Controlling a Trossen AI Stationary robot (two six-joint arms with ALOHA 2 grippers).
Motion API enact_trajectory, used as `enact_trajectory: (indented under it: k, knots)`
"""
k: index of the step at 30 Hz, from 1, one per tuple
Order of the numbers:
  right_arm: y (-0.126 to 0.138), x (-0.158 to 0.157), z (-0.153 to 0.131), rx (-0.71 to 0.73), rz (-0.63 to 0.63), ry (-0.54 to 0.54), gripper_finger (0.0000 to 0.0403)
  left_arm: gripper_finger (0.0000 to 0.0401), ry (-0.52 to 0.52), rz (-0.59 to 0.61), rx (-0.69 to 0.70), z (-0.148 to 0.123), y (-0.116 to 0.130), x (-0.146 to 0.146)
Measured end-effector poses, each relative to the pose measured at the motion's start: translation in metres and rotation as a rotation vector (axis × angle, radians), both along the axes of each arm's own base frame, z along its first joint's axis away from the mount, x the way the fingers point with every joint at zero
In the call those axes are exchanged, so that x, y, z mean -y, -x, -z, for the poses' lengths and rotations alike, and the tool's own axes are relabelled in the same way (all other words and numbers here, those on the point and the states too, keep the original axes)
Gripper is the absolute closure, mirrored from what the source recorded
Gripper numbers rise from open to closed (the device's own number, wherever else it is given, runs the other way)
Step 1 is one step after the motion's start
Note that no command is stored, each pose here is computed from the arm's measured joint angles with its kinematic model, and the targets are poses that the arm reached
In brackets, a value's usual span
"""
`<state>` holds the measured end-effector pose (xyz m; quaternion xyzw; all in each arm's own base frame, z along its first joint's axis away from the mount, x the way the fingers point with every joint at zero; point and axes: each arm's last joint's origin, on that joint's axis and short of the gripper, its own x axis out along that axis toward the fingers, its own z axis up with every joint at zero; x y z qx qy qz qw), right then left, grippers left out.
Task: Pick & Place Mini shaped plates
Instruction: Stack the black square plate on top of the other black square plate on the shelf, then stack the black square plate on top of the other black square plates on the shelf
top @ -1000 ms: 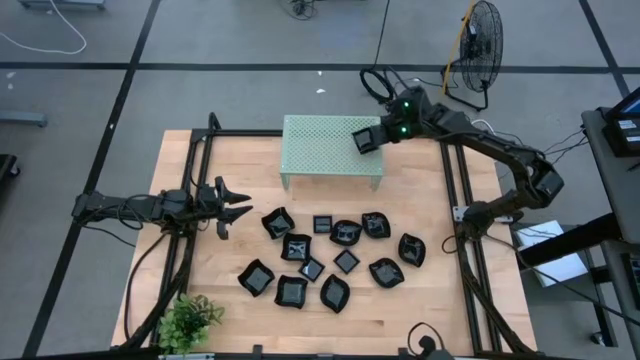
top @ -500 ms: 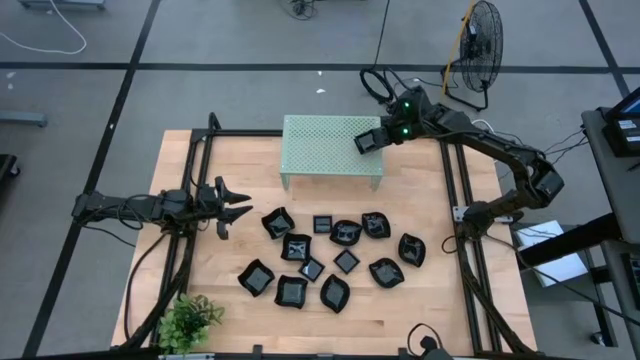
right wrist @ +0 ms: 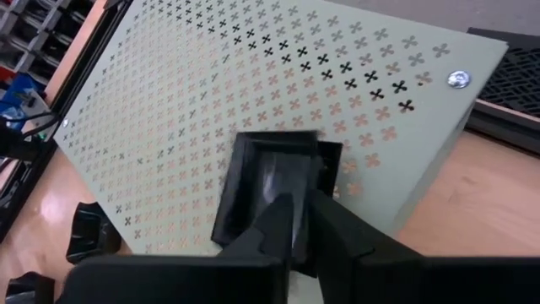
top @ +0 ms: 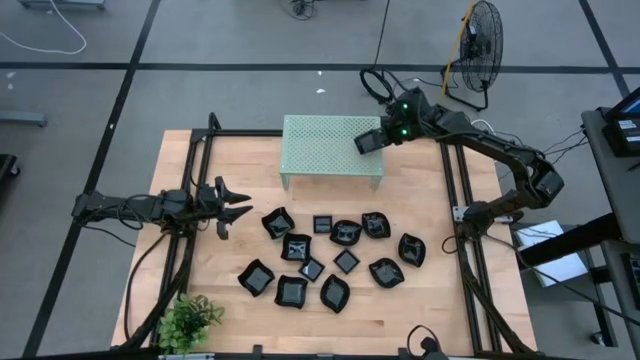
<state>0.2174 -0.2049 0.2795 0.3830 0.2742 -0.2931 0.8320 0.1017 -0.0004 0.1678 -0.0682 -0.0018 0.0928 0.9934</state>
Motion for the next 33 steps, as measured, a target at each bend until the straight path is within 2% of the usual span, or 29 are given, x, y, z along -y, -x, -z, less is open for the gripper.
enact_trajectory:
  k: [8, 12, 16, 20, 24, 33]
  knots:
    - [-0.004, -0.003, -0.002, 0.018, -0.019, 0.013, 0.0325, 0.0256, 0.000, 0.000, 0.000, 0.000, 0.000, 0.000]
    - [-0.004, -0.013, -0.013, 0.046, -0.064, 0.066, 0.0315, 0.0256, 0.000, 0.000, 0.000, 0.000, 0.000, 0.000]
    - [-0.006, -0.037, -0.029, 0.071, -0.161, 0.129, 0.0312, 0.0256, 0.000, 0.000, 0.000, 0.000, 0.000, 0.000]
    - [-0.008, -0.075, -0.040, 0.119, -0.305, 0.211, 0.0316, 0.0256, 0.000, 0.000, 0.000, 0.000, 0.000, 0.000]
    - [-0.006, -0.114, -0.028, 0.194, -0.394, 0.285, 0.0322, 0.0256, 0.000, 0.000, 0.000, 0.000, 0.000, 0.000]
    - [0.013, -0.182, 0.034, 0.564, -0.614, 0.420, 0.0326, 0.0256, 0.000, 0.000, 0.000, 0.000, 0.000, 0.000]
